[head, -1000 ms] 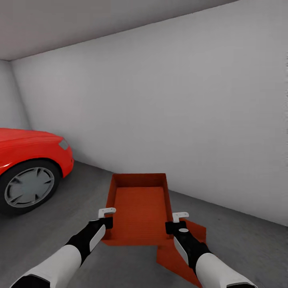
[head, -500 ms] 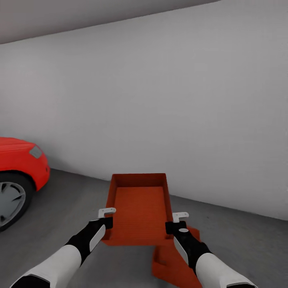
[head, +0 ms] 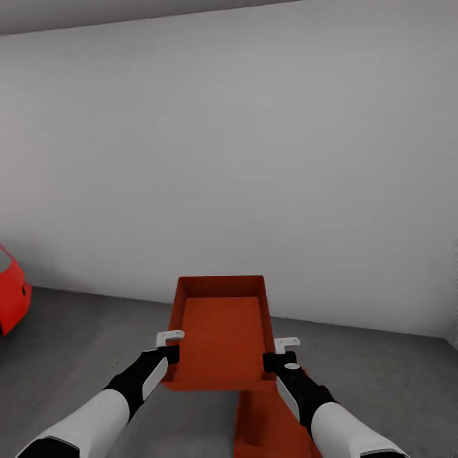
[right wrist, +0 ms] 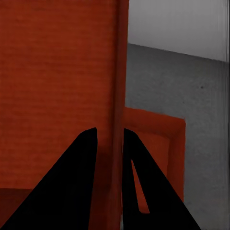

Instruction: Move the two storage containers from the living room to the garage. In the garage, place one container on the floor and stack the other container on top of it (either order is fine).

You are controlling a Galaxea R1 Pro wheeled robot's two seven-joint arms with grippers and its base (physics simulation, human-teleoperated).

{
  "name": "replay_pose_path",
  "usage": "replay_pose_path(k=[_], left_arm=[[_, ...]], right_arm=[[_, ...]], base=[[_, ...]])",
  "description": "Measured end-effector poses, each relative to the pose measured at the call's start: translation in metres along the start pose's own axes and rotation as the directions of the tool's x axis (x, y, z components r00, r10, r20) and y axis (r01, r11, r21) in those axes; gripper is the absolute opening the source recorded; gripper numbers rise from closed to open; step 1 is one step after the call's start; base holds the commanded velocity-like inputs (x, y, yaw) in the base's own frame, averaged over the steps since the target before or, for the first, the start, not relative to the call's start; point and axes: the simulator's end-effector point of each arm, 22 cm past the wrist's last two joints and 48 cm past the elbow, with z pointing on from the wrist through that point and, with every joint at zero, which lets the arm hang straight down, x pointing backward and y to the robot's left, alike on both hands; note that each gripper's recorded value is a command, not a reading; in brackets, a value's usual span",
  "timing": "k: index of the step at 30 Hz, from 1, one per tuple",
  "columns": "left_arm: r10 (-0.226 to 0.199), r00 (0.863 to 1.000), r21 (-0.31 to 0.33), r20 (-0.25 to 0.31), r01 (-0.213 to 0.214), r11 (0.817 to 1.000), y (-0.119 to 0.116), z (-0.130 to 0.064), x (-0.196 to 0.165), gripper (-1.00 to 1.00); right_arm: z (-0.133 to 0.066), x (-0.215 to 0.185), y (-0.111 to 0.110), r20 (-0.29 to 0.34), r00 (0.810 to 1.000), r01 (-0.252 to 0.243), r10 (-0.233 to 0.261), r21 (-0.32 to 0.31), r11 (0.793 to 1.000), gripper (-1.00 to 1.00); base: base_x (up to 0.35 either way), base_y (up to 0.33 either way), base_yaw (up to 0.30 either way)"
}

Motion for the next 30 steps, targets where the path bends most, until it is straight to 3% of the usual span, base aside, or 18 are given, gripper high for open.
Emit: replay_pose_path(k=[5,21,30], left_arm=[[0.0,1.0,0.0,0.0,0.0,1.0,0.0001,0.0003,0.0,-1.0],[0.002,1.0,-0.003,0.003,-0.002,1.0,-0.0002,-0.0002,-0.0021,-1.0],[-0.001,1.0,0.001,-0.001,0.001,1.0,0.0004,0.0001,0.0004,-1.0]], right_arm=[[0.0003,0.0,0.0001,0.0,1.0,0.0,0.0,0.0,1.0,-1.0],[0.0006,-0.0012,-0.0002,0.002,1.0,0.0,0.0,-0.001,1.0,-1.0],[0.0,-0.0001,0.0003,-0.001,1.0,0.002,-0.002,-0.001,1.0,-1.0]], base=[[0.205,0.038,-0.287],[0.009,0.001,-0.282],[0.216,-0.019,-0.031]])
